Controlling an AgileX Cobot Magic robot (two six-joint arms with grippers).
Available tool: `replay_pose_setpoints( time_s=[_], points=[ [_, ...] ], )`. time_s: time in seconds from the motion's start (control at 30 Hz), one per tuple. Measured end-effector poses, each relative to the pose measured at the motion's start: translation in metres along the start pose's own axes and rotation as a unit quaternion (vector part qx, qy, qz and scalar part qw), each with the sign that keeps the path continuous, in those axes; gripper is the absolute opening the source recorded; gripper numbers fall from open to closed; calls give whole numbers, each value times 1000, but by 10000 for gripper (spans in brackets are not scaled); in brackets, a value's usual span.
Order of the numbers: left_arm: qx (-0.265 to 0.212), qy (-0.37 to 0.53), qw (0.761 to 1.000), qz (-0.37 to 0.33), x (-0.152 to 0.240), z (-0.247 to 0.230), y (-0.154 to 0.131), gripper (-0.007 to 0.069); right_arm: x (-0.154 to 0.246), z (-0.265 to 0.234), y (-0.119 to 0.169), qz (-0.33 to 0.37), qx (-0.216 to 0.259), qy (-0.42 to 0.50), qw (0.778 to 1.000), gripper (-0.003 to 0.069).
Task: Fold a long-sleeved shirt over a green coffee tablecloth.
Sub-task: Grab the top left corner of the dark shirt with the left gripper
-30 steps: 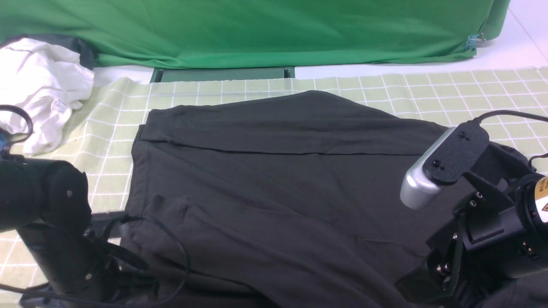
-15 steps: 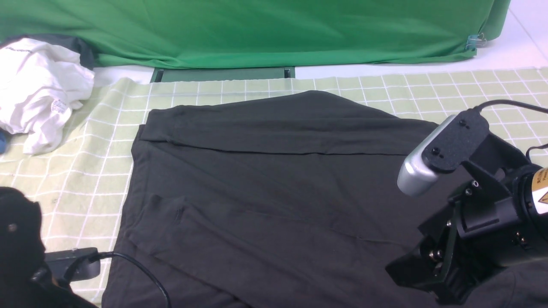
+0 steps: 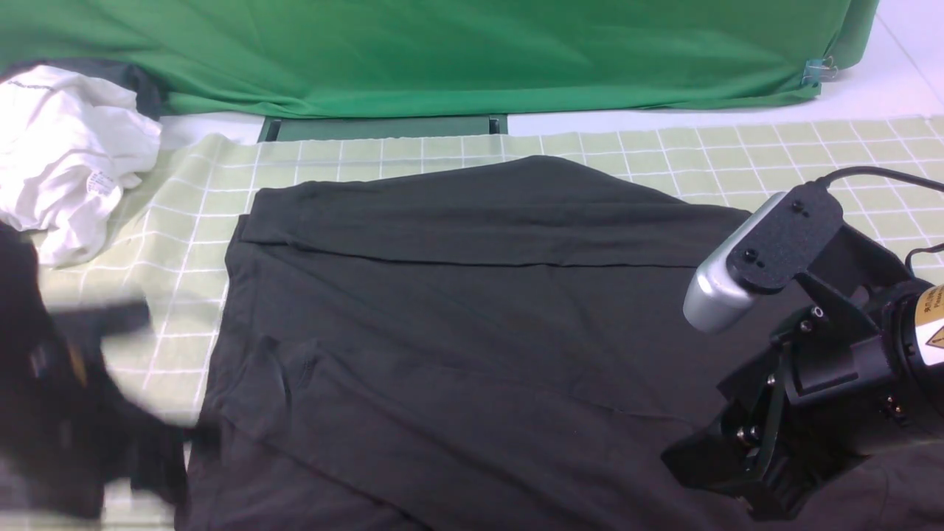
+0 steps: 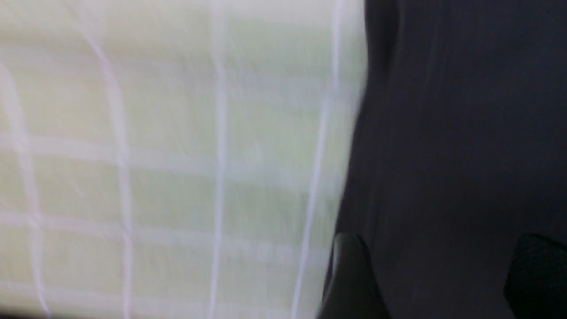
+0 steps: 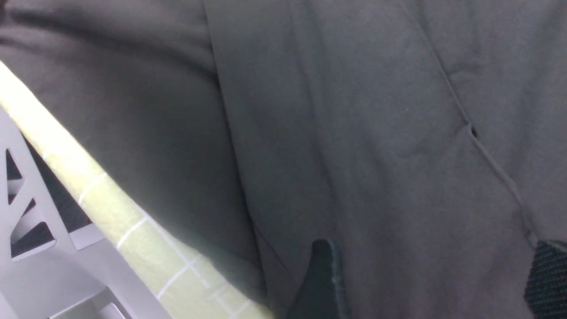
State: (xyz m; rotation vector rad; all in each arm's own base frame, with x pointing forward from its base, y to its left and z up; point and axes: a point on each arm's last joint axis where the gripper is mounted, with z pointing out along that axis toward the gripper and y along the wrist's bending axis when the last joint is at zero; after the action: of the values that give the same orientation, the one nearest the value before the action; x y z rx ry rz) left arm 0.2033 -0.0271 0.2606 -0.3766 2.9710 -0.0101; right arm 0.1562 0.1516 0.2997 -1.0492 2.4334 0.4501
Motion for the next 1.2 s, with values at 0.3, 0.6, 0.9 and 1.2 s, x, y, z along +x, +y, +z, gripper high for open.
replay_pose_setpoints(
  time_s=[0.3,0.6,0.9,1.2],
  points=[
    [62,-115,990,-49,-127,-17,12,309,0,0,0,0,0,0,1000,556],
    [54,-110,992,15,-206,42,-1,372,-2,0,0,15,2,-12,1000,556],
    [63,-127,985,95,-241,108,-18,434,-3,0,0,27,2,-14,1000,556],
    [62,-121,986,98,-244,140,-22,435,-3,0,-1,28,2,-17,999,556]
  ],
)
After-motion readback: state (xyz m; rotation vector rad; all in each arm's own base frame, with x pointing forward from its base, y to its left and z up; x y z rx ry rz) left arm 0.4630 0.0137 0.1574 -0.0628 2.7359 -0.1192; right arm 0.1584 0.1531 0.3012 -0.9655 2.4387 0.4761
